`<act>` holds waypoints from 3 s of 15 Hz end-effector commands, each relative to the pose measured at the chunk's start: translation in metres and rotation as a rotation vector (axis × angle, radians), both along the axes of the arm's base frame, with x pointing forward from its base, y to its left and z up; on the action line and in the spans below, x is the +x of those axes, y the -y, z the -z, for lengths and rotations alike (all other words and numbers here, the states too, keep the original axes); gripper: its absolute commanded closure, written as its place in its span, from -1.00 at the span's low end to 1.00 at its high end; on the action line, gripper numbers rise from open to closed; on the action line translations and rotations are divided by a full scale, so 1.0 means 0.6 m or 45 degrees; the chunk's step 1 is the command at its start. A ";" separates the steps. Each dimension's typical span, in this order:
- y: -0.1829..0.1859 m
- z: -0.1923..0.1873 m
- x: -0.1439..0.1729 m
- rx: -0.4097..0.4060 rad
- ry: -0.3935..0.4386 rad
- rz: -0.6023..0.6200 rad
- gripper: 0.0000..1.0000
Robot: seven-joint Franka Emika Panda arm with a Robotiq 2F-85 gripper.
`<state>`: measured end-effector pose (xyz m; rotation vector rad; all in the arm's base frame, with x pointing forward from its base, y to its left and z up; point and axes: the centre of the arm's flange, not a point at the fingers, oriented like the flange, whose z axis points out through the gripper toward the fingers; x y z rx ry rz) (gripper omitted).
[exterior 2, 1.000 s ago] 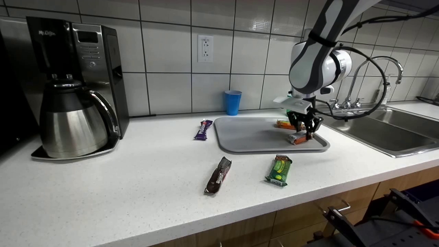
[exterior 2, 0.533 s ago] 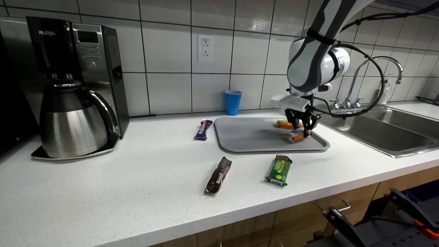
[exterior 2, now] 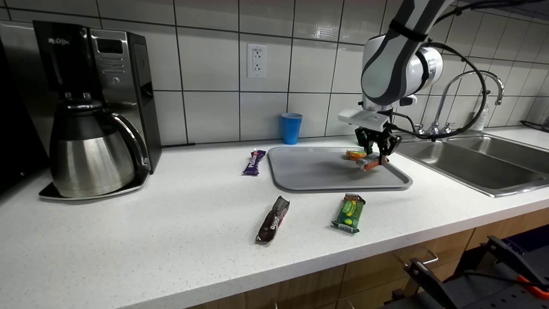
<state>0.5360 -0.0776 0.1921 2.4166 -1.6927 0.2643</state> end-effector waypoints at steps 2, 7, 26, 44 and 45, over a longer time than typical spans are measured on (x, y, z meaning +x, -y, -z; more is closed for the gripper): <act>-0.012 -0.043 -0.049 0.017 0.005 -0.052 0.65; -0.026 -0.059 -0.084 0.027 -0.010 -0.085 0.65; -0.083 -0.015 -0.180 0.041 -0.144 -0.157 0.65; -0.075 0.031 -0.244 0.010 -0.231 -0.089 0.65; -0.074 0.033 -0.245 0.011 -0.235 -0.086 0.65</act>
